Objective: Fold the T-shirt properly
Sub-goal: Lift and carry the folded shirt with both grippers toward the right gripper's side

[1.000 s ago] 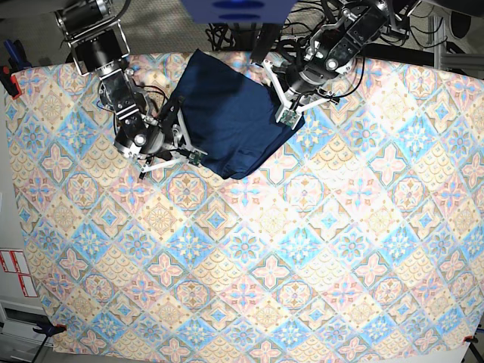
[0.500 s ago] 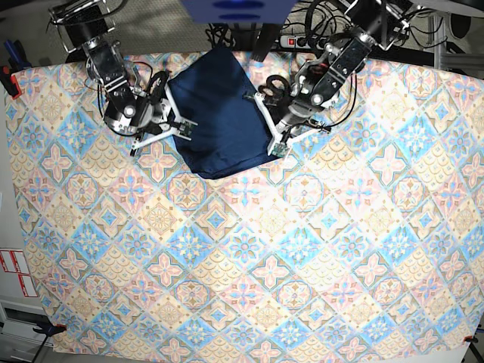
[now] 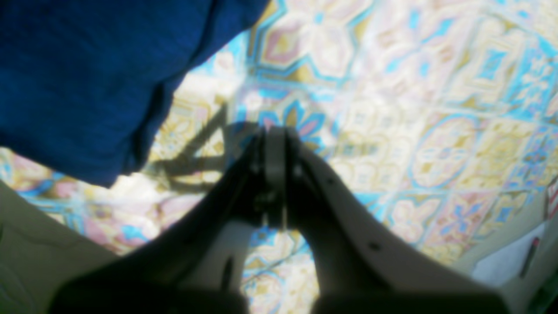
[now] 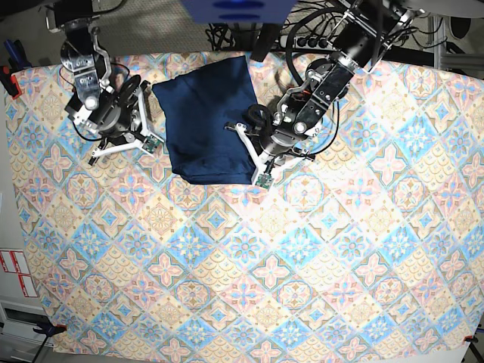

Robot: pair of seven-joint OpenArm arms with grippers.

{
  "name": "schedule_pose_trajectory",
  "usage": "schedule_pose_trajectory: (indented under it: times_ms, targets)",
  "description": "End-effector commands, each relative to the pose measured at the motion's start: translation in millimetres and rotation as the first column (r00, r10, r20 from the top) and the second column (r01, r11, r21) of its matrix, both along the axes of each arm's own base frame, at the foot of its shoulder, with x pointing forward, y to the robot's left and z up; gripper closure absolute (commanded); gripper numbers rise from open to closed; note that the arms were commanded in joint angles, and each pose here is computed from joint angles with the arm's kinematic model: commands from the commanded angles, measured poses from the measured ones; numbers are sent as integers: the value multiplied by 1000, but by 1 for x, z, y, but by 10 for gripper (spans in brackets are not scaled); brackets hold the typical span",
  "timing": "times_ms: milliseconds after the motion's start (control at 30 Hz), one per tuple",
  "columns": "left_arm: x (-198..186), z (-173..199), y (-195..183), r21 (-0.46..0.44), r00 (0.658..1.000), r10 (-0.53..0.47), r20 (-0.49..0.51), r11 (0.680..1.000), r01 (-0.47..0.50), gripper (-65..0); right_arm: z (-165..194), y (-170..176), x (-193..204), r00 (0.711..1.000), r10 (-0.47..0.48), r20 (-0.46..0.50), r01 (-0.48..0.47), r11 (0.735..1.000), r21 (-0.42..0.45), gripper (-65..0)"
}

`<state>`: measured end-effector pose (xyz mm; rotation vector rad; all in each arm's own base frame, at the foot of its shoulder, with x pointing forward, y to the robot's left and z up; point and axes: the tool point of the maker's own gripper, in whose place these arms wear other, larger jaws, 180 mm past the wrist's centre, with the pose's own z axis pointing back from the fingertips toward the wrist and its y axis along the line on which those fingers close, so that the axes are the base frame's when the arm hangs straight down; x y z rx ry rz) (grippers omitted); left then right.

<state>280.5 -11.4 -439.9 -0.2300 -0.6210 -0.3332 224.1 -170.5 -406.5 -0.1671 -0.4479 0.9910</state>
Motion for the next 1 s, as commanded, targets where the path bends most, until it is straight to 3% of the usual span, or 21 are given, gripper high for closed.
schedule_pose_trajectory:
  times_ms: [0,67,167,300,333,500,567,700,767,967]
  targets:
    - [13,17,-2,-20,998,1,60,1000,0,0,8,0,2,1000,11,25,-11,1000,1,-2]
    - [12,16,11,6,998,-1,67,1000,1,0,9,10,-3,999,29,25,-30,999,16,-2]
    - [2,18,33,39,997,-11,77,999,8,0,5,43,-14,997,75,-5,-74,990,118,-2]
    - [-9,32,77,56,993,57,107,996,-63,0,9,86,-26,992,117,-44,-98,945,313,-2]
    - [-12,35,88,52,989,95,109,994,-101,0,14,95,-24,992,120,-41,-98,928,359,-2]
    - [-27,45,169,63,934,335,124,937,-344,0,46,148,-12,992,124,-18,-88,791,605,-2]
    - [-34,46,182,73,922,368,123,923,-378,0,59,164,-5,993,122,-1,-90,738,668,-2]
    - [-42,43,189,83,916,385,112,915,-395,0,67,192,1,991,137,2,-96,680,727,-2]
    - [-42,45,188,78,916,385,117,916,-394,0,60,198,7,990,142,-21,-81,675,733,-2]
    - [-36,58,173,15,903,408,133,911,-413,0,-10,182,12,967,97,-237,94,726,681,-2]
